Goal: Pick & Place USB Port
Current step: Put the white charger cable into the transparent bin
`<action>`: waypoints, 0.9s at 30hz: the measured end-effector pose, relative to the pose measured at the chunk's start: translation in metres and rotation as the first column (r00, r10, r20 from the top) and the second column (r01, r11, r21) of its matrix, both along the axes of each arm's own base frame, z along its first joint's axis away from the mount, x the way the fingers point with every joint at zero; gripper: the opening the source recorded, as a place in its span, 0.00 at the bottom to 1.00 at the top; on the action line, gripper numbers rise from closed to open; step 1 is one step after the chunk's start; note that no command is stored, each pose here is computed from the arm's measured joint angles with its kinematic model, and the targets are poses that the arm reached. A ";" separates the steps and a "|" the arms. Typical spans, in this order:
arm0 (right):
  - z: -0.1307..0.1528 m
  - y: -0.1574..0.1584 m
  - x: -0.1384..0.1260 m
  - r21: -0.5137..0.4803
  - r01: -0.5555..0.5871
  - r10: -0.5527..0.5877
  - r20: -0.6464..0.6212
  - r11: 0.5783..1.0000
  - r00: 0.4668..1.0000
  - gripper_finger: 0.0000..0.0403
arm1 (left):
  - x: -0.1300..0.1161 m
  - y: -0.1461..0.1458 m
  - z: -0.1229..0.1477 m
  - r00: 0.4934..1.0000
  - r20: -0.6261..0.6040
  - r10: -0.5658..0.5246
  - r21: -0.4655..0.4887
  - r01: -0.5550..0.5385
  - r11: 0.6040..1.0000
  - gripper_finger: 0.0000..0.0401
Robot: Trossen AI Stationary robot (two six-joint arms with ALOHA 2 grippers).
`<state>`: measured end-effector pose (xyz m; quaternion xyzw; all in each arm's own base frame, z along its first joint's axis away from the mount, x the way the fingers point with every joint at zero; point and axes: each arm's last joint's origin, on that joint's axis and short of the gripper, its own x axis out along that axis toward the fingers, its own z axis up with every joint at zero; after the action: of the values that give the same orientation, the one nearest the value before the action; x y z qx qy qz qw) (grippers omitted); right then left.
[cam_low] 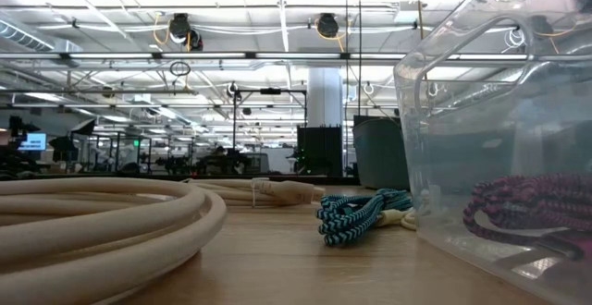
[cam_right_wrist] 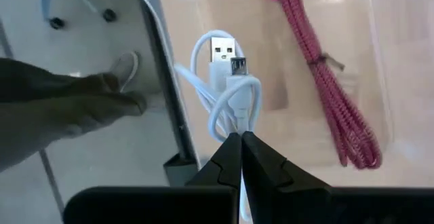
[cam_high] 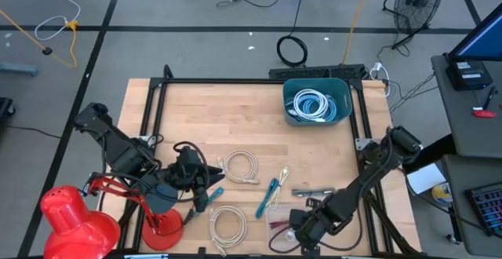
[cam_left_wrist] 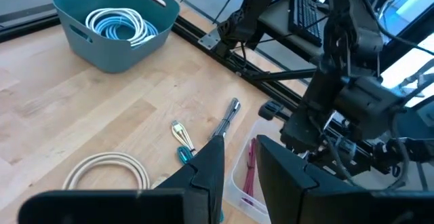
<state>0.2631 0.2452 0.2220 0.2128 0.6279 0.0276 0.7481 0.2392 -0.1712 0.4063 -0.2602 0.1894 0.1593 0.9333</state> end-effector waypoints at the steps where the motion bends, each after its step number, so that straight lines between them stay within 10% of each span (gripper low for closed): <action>1: -0.003 0.002 -0.001 -0.007 -0.005 0.005 -0.009 1.000 1.000 0.00 | 0.000 0.000 0.000 1.000 0.000 0.000 -0.001 0.000 1.000 0.22; 27: -0.038 0.003 -0.007 -0.038 0.002 -0.005 -0.098 0.999 0.995 0.00 | -0.003 -0.004 0.001 1.000 0.014 0.001 -0.009 -0.001 1.000 0.22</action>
<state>0.2559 0.2485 0.1843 0.2010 0.6640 0.0039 0.7202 0.2362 -0.1754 0.4069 -0.2657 0.1836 0.1570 0.9333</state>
